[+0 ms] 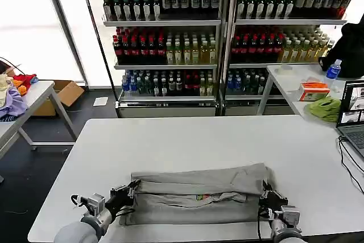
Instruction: Fold and organize the clothes.
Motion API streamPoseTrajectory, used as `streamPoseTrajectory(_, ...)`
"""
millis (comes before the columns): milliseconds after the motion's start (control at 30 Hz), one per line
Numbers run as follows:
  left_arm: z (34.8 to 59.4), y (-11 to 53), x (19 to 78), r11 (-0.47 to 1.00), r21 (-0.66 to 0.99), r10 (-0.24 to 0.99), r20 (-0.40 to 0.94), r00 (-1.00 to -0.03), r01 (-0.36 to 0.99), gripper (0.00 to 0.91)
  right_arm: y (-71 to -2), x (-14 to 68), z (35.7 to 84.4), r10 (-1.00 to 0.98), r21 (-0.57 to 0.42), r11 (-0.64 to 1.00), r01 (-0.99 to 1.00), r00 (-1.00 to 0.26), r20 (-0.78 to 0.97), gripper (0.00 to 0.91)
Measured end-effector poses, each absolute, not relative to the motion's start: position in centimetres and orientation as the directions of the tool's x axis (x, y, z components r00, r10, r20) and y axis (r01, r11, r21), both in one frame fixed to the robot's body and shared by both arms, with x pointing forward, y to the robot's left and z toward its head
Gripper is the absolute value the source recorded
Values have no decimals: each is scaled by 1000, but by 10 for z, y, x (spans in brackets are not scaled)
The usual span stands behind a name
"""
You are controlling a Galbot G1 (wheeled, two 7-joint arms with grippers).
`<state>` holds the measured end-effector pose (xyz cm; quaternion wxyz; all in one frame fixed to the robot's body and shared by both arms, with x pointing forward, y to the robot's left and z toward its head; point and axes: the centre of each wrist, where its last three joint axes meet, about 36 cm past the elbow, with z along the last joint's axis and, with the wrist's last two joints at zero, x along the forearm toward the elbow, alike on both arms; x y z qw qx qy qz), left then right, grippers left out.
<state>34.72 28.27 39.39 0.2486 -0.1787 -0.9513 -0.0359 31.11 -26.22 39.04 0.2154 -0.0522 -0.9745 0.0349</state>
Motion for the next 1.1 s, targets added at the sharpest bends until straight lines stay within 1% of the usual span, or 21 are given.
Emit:
streamPoseTrajectory(33,394,282,347,933,-22,324,483,-814,358,907,-262,311,390,119,-93,992,88,-902,415,736)
streamPoseTrajectory(67,394,282,346,933,-24,326,481,-814,359,907,-261,311,390,120,-95,992,88,-902,415,907)
streamPoseTrajectory(200,396,278,344,933,-33,331,471,-818,359,907,-260,308,390,128,-106,990,92,-902,412,907)
streamPoseTrajectory(333,404,275,345,936,-35,327,448,-832,349,907,-262,306,398,145,-125,987,104,-910,388,907)
streamPoseTrajectory(600,419,268,338,961,-26,263,410,-873,277,907,-274,308,435,200,-142,976,166,-940,276,907)
streamPoseTrajectory(833,411,260,326,983,-68,182,420,-889,169,907,-275,311,450,224,-123,972,201,-951,214,907)
streamPoseTrajectory(1100,402,246,314,988,-118,143,439,-887,101,907,-274,312,452,225,-115,972,206,-955,192,907)
